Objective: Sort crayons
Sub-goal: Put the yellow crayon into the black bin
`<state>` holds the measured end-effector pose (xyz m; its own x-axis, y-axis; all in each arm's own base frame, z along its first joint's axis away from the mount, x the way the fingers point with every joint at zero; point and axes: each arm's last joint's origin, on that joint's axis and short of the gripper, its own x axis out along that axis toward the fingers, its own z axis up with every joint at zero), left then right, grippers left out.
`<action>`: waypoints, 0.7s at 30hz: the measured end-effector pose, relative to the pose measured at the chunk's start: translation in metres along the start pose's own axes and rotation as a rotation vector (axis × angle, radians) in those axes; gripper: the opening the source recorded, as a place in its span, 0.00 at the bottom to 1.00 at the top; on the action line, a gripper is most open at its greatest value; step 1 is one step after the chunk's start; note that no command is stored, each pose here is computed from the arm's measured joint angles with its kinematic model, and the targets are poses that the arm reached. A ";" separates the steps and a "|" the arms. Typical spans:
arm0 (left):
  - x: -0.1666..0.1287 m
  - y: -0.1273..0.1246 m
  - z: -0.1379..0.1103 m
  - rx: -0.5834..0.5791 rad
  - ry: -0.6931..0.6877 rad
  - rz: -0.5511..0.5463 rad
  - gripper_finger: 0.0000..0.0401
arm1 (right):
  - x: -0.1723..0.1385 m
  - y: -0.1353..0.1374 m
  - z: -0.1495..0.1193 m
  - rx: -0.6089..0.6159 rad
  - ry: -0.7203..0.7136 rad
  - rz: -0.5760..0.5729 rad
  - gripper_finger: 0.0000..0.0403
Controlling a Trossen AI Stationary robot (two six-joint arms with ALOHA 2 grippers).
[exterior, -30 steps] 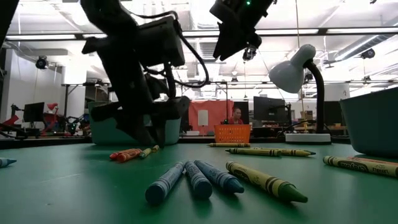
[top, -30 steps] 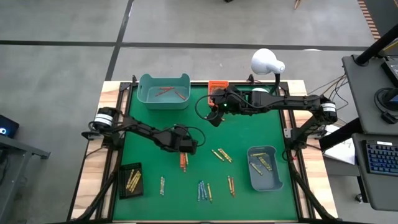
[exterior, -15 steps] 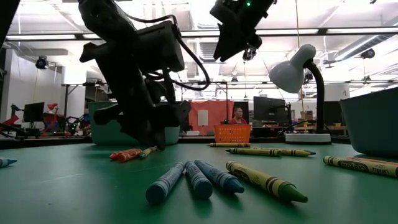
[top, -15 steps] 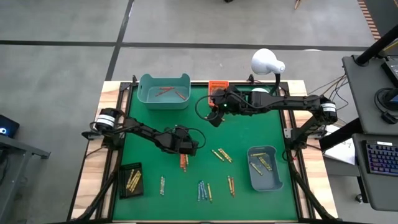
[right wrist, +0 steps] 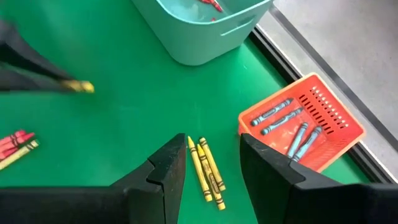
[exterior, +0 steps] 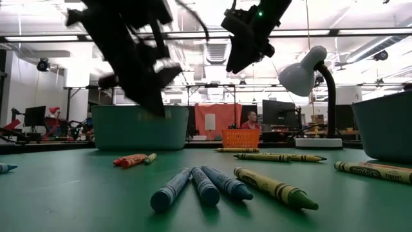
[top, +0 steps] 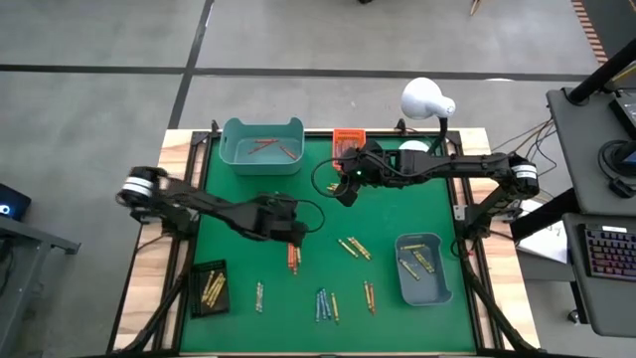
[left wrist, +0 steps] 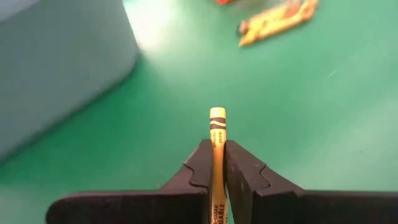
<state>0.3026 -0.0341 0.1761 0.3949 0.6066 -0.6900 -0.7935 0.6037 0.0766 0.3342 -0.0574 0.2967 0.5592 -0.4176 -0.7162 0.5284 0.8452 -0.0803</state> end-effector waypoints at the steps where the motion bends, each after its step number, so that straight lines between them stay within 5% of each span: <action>1: -0.010 0.003 0.004 0.013 -0.026 -0.019 0.01 | 0.002 0.000 -0.002 0.000 0.000 0.001 0.35; 6: -0.067 0.020 0.015 0.128 -0.134 -0.193 0.01 | 0.009 0.005 -0.013 -0.012 0.014 0.006 0.35; 12: -0.131 0.036 0.002 0.247 -0.137 -0.579 0.00 | 0.015 0.016 -0.022 -0.018 -0.033 0.040 0.35; 17: -0.159 0.046 -0.013 0.200 -0.140 -0.732 0.00 | 0.016 0.024 -0.025 -0.023 -0.068 0.067 0.35; 21: -0.172 0.052 -0.018 0.015 0.089 -0.840 0.00 | 0.015 0.027 -0.025 -0.031 -0.079 0.075 0.35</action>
<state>0.1849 -0.1161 0.2854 0.8124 -0.0898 -0.5761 -0.2462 0.8429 -0.4785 0.3408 -0.0329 0.2665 0.6453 -0.3766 -0.6646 0.4638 0.8845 -0.0508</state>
